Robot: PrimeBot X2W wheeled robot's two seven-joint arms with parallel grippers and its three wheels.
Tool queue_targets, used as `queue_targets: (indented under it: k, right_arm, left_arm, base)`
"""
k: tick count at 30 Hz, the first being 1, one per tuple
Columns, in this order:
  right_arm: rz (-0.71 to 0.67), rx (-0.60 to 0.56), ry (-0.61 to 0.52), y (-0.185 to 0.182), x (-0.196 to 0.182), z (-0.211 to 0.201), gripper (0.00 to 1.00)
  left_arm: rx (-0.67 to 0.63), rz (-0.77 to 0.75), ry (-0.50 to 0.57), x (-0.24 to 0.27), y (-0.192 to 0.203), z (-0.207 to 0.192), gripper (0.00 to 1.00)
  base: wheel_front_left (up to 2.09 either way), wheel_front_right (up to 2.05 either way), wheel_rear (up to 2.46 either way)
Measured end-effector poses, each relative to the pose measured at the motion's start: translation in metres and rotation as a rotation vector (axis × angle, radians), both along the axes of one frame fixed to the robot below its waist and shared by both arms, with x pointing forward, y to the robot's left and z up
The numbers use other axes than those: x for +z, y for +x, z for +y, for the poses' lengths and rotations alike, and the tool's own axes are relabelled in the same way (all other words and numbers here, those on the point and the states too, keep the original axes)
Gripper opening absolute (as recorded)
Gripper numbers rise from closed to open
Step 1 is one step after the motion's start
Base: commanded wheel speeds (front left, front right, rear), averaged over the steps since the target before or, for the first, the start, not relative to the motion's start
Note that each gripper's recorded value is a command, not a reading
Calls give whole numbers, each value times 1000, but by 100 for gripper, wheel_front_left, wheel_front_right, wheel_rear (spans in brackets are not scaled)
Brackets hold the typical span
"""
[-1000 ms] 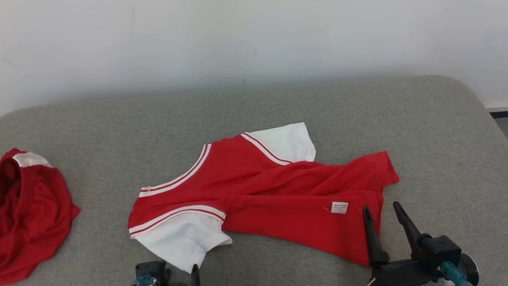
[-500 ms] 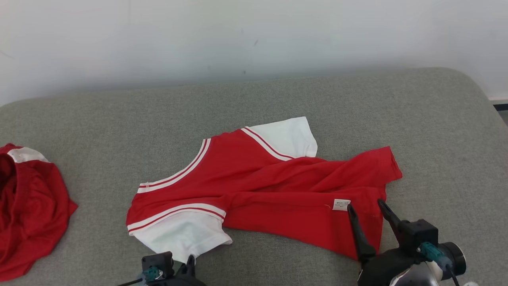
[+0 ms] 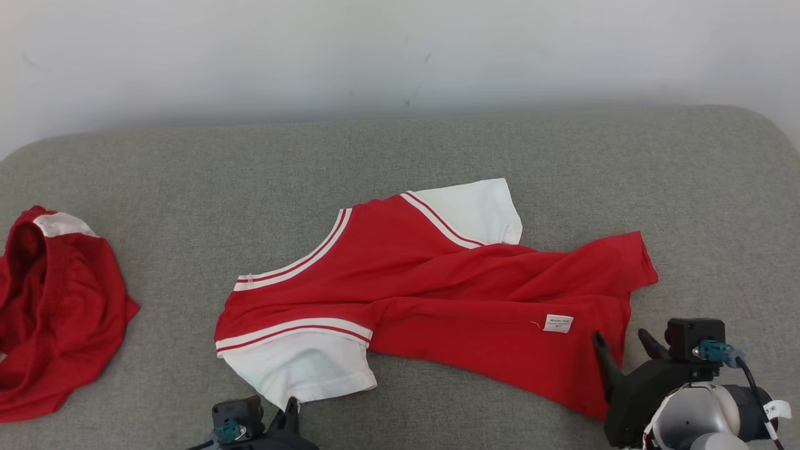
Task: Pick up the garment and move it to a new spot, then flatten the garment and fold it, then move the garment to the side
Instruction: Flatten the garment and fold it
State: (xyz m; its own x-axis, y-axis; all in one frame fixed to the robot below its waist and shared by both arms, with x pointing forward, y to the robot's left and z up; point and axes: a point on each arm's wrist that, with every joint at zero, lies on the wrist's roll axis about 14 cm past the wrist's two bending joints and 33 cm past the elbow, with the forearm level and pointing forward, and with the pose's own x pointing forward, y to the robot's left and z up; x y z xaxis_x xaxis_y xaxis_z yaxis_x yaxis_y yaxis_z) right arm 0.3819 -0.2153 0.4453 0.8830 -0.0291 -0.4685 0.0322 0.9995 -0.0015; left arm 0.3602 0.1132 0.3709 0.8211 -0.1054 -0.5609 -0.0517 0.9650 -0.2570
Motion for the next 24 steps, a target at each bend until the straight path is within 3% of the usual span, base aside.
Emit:
queue_targets:
  k: [14,16,17,18,19,20,24]
  right_arm:
    - [102,14,9,3,-29,6,98]
    - [109,18,11,5,-32,7,66]
    - [111,22,11,6,-33,9,44]
    - [107,26,12,7,-33,10,38]
    - [105,31,13,8,-33,12,12]
    - [97,35,13,9,-31,13,0]
    - [56,36,14,12,-24,14,0]
  left_arm:
    - [-8,4,2,-4,7,0,0]
    - [-10,4,3,-4,9,0,0]
    - [-9,4,4,-5,9,0,0]
    - [-9,4,3,-5,9,0,0]
    - [-8,2,3,-5,9,0,0]
    - [-7,-1,3,-4,9,0,0]
    - [13,-40,-5,3,15,4,0]
  base:
    - [0,0,0]
    - [0,0,0]
    - [0,0,0]
    - [0,0,0]
    - [0,0,0]
    - [0,0,0]
    - [0,0,0]
